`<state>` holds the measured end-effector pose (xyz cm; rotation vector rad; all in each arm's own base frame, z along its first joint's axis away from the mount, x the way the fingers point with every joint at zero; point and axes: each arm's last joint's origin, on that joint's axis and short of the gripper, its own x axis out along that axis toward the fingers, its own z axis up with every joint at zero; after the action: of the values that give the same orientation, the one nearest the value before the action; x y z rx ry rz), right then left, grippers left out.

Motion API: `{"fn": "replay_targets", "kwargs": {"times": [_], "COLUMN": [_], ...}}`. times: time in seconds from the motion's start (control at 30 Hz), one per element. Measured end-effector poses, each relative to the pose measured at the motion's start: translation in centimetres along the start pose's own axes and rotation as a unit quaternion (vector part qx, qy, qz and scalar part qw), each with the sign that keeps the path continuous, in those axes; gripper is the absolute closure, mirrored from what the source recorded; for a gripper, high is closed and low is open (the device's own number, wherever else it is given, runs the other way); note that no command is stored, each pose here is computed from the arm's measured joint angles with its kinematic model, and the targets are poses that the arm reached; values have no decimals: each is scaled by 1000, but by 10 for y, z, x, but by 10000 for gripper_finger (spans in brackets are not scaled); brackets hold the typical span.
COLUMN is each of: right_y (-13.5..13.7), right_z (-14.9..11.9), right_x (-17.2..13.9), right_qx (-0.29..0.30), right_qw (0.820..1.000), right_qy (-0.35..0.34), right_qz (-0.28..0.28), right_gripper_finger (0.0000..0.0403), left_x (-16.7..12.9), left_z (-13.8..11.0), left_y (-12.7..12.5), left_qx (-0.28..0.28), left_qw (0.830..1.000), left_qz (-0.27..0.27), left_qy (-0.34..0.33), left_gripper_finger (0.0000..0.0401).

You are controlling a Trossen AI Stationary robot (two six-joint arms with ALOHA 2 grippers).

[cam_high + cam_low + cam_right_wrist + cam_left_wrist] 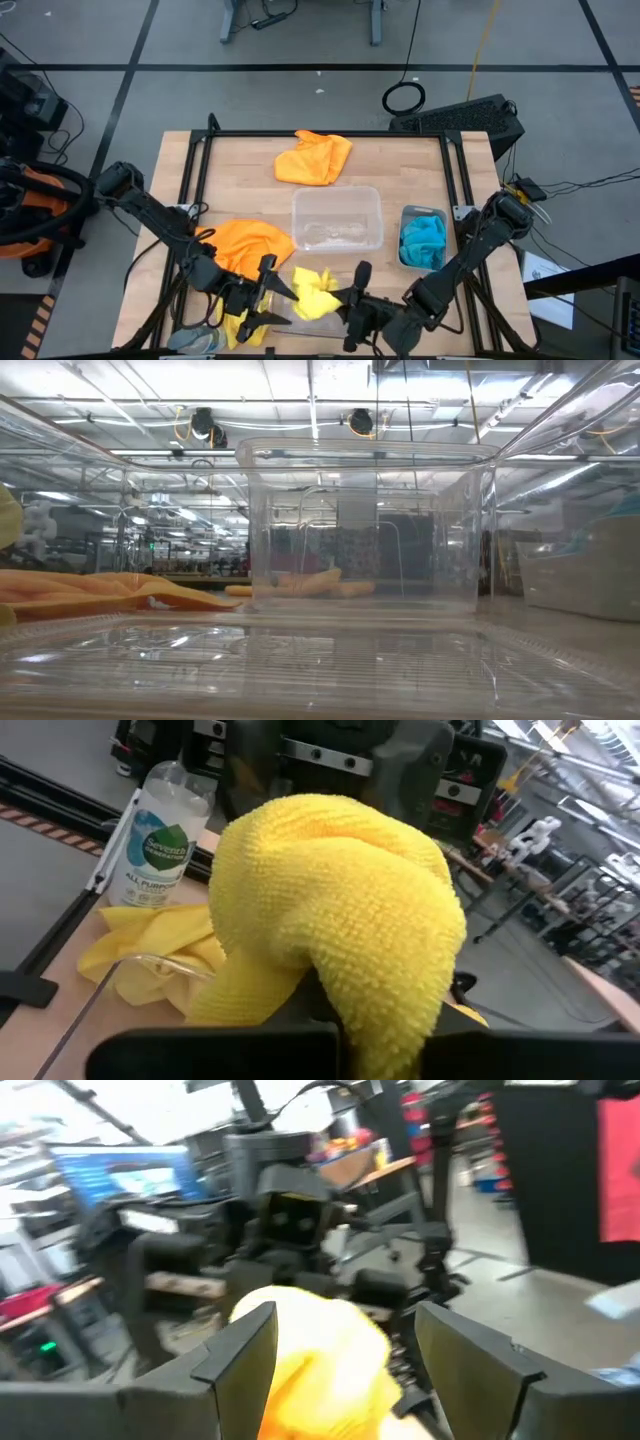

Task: Sort microfiber towel by color & place in baskets
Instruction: Put the right yellow microfiber cloth into the transparent bin

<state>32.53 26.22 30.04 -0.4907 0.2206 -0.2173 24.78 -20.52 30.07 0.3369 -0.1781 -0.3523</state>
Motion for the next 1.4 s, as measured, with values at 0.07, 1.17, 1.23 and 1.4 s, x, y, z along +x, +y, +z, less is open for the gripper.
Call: {"fn": "replay_targets", "kwargs": {"times": [0.07,1.17,1.23,1.4], "right_y": [3,-17,-16,-15], "right_z": [1,-4,-3,1], "right_x": [-5,16,15,12], "right_qx": [-5,35,38,57], "right_qw": [1000,995,995,994], "right_qy": [-1,26,24,11], "right_qz": [-3,-90,-91,-93], "right_gripper_finger": [393,389,389,389], "left_x": [-1,20,20,20], "left_z": [1,-43,-44,-44], "left_y": [-1,25,26,25], "left_qx": [2,-69,-73,-96], "left_qw": [1000,988,987,988], "left_qz": [16,97,100,82], "left_qy": [6,98,102,93], "left_gripper_finger": [159,159,159,159]}}
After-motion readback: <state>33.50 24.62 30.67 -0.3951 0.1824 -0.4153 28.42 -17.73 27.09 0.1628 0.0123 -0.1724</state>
